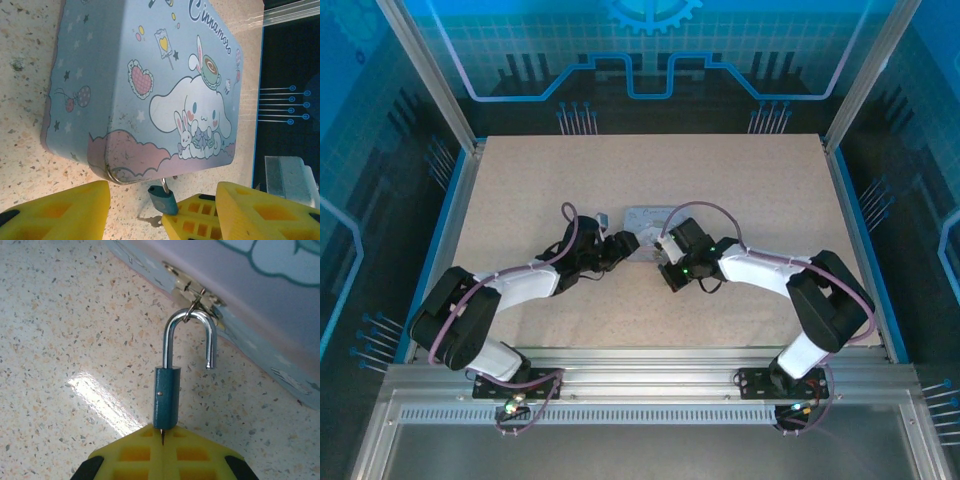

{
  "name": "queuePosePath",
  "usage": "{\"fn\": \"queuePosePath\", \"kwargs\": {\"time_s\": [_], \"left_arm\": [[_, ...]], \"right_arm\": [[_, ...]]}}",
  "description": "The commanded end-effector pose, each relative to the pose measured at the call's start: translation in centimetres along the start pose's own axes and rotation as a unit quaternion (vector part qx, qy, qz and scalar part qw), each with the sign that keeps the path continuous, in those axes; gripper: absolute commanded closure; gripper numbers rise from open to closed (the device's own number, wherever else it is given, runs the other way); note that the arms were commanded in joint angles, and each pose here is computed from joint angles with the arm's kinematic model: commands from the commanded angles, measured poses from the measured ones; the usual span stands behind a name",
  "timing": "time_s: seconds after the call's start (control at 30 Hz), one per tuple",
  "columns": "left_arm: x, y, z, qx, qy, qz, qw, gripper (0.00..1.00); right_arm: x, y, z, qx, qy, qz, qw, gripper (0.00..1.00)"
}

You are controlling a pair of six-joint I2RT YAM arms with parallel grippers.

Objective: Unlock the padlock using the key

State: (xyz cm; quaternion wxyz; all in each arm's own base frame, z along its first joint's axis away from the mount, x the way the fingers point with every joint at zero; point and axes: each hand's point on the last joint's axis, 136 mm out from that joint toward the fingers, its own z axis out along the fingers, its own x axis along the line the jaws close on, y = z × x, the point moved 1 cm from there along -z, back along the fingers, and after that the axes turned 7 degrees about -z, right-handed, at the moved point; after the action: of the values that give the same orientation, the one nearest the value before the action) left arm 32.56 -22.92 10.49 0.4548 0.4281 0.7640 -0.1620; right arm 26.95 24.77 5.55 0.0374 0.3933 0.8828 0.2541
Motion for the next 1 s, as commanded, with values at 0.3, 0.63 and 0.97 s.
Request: {"fn": "queuePosePath", "kwargs": {"time_s": [0.3,0.63,0.97], "left_arm": [[-1.4,1.8,0.2,-0.03,-0.009,0.021,0.999,0.42],[-1.4,2.5,0.6,-0.037,0.0,0.03,0.999,0.42],[-1.3,3.2,0.7,-0.039,0.001,0.029,0.999,0.41]], "right_arm": [[-0.2,0.5,-1.3,-0.009,-0.021,-0.04,0.999,1.0],[-0.5,0.3,-0.7,0.009,-0.037,-0.083,0.996,1.0],[0.1,0.9,-0.6,-0.003,-0.047,-0.127,0.991,1.0]]}}
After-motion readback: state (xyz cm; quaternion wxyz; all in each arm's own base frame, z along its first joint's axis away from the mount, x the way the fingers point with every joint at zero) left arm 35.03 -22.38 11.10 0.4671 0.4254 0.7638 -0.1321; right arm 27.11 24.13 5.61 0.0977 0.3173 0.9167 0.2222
